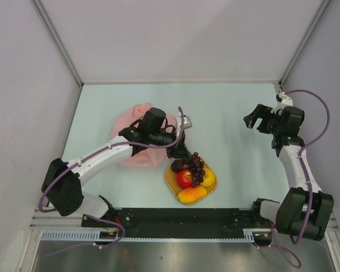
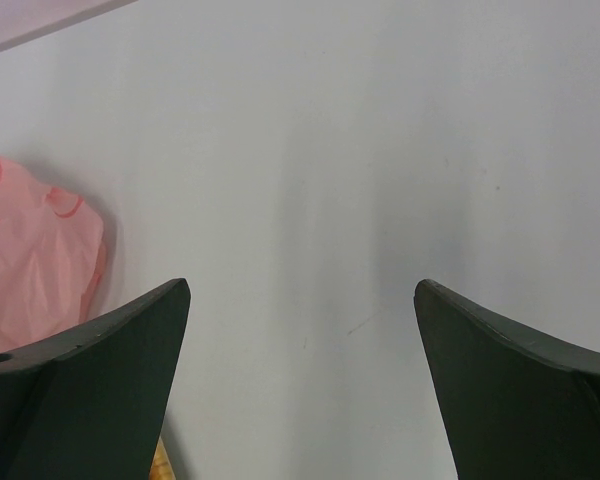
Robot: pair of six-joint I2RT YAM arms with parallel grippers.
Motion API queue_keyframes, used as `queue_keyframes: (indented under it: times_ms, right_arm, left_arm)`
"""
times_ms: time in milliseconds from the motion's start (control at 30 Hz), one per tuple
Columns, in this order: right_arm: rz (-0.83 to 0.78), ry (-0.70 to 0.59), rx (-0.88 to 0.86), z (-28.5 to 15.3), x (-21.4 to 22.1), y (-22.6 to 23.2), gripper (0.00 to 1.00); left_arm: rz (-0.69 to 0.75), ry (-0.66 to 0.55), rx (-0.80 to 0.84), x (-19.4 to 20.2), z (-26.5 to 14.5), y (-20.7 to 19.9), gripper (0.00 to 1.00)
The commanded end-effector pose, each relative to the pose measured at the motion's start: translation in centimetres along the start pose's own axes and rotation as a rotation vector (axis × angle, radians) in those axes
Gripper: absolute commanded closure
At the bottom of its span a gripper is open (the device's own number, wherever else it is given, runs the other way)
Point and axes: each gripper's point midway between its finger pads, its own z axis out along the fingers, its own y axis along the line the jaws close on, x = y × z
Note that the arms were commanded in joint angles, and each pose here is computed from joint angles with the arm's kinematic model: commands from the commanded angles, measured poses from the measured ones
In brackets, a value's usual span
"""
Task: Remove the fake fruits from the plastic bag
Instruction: Place the fake fruit on the plate.
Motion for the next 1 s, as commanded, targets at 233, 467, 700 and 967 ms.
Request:
queue_keyframes:
  times_ms: [233, 467, 700, 967]
  right_arm:
    - [0.002, -0.019, -0.016, 0.4, -0.5, 0.1, 0.0]
    - [0.0, -0.015, -0.02, 0.8, -0.4, -0.1, 0.0]
    - [0.003, -0.009, -0.021, 1.0, -0.3, -0.1, 0.0]
    - [0.0, 0.003, -0.026, 1.4, -0.5, -0.1, 0.0]
  left_arm:
    - [-0.008, 0.019, -0.026, 3.1, -0.1, 0.1, 0.91]
    - [0.013, 0.044, -0.014, 4.4, 0.2, 0.2, 0.66]
    - [0.048, 0.021, -0.013, 2.9, 0.0, 0.0, 0.52]
    - [0.118, -0.091, -0.146, -1.9, -3.4, 0.5, 0.05]
